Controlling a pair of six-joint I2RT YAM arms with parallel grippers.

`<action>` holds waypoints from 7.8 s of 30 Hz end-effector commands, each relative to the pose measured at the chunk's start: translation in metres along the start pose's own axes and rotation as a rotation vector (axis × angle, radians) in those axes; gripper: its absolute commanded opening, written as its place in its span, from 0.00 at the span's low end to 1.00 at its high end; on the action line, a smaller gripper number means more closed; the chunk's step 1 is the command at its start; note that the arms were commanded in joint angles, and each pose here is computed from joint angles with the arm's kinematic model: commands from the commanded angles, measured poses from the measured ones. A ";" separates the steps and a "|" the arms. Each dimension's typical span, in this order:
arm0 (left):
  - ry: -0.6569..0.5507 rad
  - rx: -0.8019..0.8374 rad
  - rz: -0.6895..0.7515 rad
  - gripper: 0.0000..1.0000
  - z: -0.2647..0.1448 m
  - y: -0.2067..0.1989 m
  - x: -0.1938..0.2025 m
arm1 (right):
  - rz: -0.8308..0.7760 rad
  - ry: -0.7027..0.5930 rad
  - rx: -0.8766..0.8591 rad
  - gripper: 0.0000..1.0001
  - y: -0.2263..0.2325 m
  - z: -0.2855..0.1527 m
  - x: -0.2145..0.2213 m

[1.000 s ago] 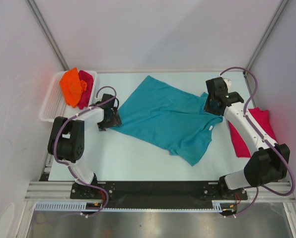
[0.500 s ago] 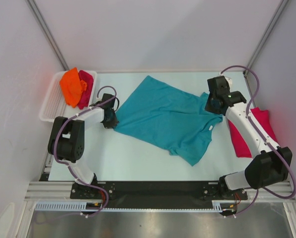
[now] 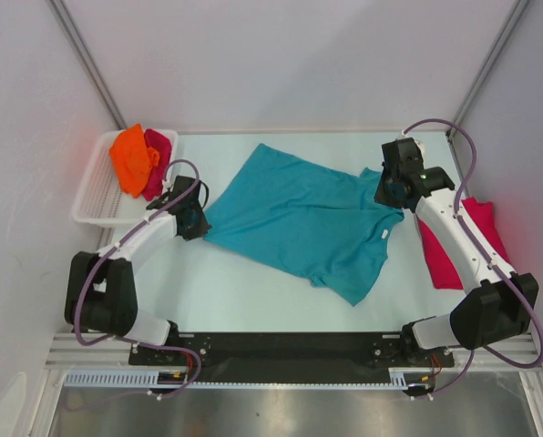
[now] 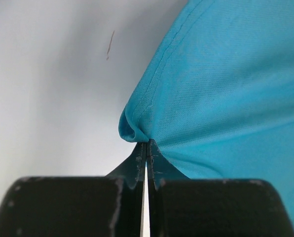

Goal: Fold and stack the t-shirts

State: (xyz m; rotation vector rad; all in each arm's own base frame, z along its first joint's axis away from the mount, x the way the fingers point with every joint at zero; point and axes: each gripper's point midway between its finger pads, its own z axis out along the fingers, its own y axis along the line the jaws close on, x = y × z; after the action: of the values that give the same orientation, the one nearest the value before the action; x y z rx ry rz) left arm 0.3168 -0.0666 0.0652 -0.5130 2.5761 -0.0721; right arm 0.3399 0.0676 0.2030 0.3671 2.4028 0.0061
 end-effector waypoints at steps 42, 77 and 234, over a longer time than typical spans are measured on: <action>-0.021 0.090 -0.176 0.43 -0.107 0.039 0.094 | -0.149 0.617 -0.444 0.36 0.081 -0.063 0.286; -0.063 0.129 -0.087 0.99 -0.107 0.019 0.068 | -0.490 0.346 -0.043 0.31 0.084 -0.008 0.262; -0.172 0.272 0.025 1.00 -0.129 0.007 0.055 | -0.426 0.237 0.406 0.00 -0.015 -0.100 0.296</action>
State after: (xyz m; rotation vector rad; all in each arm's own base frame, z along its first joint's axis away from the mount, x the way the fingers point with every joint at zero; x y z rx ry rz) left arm 0.2039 -0.0847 0.1334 -0.4110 2.3997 -0.3297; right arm 0.0841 0.1931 0.0712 -0.0602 2.6430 -0.4510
